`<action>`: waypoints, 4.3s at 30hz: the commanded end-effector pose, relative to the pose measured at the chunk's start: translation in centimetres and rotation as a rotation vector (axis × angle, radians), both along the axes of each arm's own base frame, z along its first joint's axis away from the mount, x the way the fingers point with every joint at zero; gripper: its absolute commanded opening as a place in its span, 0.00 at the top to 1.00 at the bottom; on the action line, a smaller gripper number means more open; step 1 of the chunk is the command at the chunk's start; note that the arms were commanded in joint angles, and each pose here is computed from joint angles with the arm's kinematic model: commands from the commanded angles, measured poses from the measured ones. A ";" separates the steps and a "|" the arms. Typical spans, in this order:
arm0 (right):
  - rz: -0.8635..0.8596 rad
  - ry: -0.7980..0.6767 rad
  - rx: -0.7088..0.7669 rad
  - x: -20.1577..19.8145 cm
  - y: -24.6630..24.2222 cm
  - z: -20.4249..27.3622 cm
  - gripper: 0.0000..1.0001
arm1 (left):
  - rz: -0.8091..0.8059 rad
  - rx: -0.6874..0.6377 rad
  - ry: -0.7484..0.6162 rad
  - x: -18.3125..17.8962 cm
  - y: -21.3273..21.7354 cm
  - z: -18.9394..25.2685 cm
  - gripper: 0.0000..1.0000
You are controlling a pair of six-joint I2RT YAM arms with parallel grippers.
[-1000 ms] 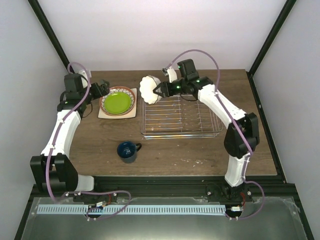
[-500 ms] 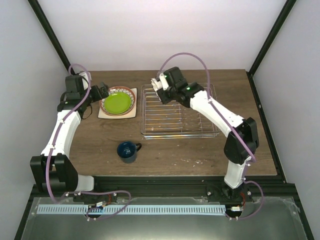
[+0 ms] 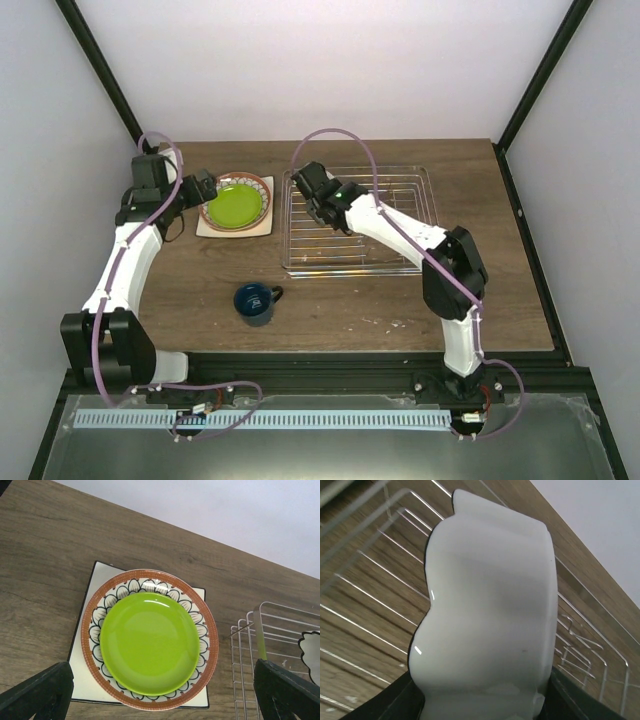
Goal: Load the mixed dishes into the dish rack
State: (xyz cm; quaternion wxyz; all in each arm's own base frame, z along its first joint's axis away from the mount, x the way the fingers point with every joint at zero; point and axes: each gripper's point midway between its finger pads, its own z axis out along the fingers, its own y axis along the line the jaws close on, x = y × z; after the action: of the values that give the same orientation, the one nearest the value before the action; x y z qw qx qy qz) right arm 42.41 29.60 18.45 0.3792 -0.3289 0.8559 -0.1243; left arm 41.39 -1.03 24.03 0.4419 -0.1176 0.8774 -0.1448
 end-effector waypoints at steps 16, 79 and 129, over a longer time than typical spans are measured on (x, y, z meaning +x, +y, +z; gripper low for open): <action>-0.057 -0.177 -0.224 2.5 -0.6 -0.3 0.74 | -0.024 -0.016 0.003 -0.4 0.4 -0.3 0.00; 0.171 -0.008 0.294 -3.6 4.8 6.6 0.05 | -0.077 -0.028 0.211 3.7 0.6 -8.8 0.04; 0.122 0.025 0.303 -2.6 4.0 5.8 0.06 | -0.077 0.221 0.288 6.9 -0.6 -12.5 0.08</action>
State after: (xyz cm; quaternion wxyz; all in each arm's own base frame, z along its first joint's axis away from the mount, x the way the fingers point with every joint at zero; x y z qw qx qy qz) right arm 38.99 33.36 23.16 0.4094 -0.3240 0.8522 0.0340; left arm 47.68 -2.07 8.60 0.2850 -0.0526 0.9555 -0.0550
